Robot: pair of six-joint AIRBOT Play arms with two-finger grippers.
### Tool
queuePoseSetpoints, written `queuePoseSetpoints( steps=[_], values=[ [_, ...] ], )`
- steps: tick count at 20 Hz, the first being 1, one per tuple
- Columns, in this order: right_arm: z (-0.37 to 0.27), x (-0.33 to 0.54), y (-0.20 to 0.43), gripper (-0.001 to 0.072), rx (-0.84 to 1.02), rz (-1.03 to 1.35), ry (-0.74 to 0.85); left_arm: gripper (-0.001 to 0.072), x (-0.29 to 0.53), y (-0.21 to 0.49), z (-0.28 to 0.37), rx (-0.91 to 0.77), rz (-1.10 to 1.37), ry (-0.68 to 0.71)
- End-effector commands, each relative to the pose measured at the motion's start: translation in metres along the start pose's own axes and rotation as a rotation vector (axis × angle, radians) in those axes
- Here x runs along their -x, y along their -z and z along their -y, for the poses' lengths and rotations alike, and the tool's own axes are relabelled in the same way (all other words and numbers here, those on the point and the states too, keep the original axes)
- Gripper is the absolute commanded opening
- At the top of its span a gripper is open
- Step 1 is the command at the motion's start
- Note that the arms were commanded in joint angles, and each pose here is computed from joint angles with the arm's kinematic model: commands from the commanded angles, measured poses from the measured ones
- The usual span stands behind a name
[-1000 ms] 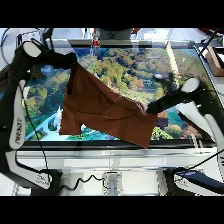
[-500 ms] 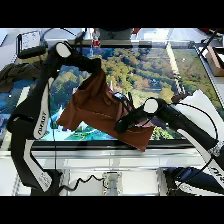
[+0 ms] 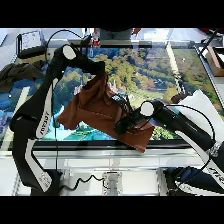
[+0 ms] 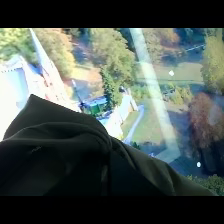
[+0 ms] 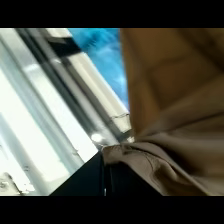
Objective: Fold the shirts.
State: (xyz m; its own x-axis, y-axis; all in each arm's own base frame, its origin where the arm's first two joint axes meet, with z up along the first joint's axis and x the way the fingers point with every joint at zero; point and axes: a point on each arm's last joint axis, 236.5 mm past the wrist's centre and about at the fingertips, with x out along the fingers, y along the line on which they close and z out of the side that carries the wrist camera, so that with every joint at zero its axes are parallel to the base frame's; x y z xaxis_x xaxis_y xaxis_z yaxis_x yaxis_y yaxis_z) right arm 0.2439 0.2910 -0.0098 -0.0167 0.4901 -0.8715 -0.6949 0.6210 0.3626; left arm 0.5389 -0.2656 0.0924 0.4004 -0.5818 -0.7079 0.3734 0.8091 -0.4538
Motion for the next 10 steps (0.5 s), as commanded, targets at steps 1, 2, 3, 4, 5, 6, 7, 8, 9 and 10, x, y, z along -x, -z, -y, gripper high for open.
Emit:
queuePoseSetpoints(
  steps=[1,2,3,4,5,6,7,8,9,10],
  values=[
    [0.072,0.012,0.019,0.0024,0.035,-0.085,0.307,0.0011,0.034,-0.013,-0.046,0.023,0.035,-0.119],
    [0.097,0.022,0.022,0.0024,0.024,-0.098,0.396,0.0011,0.054,-0.017,-0.063,0.034,0.047,-0.157],
    [0.118,0.032,0.024,0.0024,-0.018,-0.093,0.441,0.0011,0.076,-0.019,-0.080,0.050,0.056,-0.192],
    [0.137,0.041,0.027,0.0024,-0.083,-0.075,0.452,0.0011,0.098,-0.019,-0.096,0.070,0.060,-0.222],
    [0.157,0.051,0.030,0.0024,-0.174,-0.041,0.446,0.0011,0.122,-0.017,-0.110,0.092,0.061,-0.251],
    [0.176,0.062,0.033,0.0024,-0.259,0.000,0.430,0.0011,0.148,-0.013,-0.124,0.110,0.058,-0.277],
    [0.195,0.074,0.036,0.0024,-0.338,0.051,0.402,0.0012,0.173,-0.006,-0.136,0.124,0.047,-0.299],
    [0.211,0.086,0.039,0.0024,-0.404,0.104,0.376,0.0012,0.195,0.003,-0.144,0.139,0.035,-0.314],
    [0.227,0.099,0.043,0.0024,-0.473,0.160,0.355,0.0012,0.214,0.011,-0.147,0.164,0.030,-0.316],
    [0.244,0.116,0.048,0.0024,-0.548,0.221,0.339,0.0012,0.230,0.020,-0.145,0.181,0.018,-0.296]
  ],
)
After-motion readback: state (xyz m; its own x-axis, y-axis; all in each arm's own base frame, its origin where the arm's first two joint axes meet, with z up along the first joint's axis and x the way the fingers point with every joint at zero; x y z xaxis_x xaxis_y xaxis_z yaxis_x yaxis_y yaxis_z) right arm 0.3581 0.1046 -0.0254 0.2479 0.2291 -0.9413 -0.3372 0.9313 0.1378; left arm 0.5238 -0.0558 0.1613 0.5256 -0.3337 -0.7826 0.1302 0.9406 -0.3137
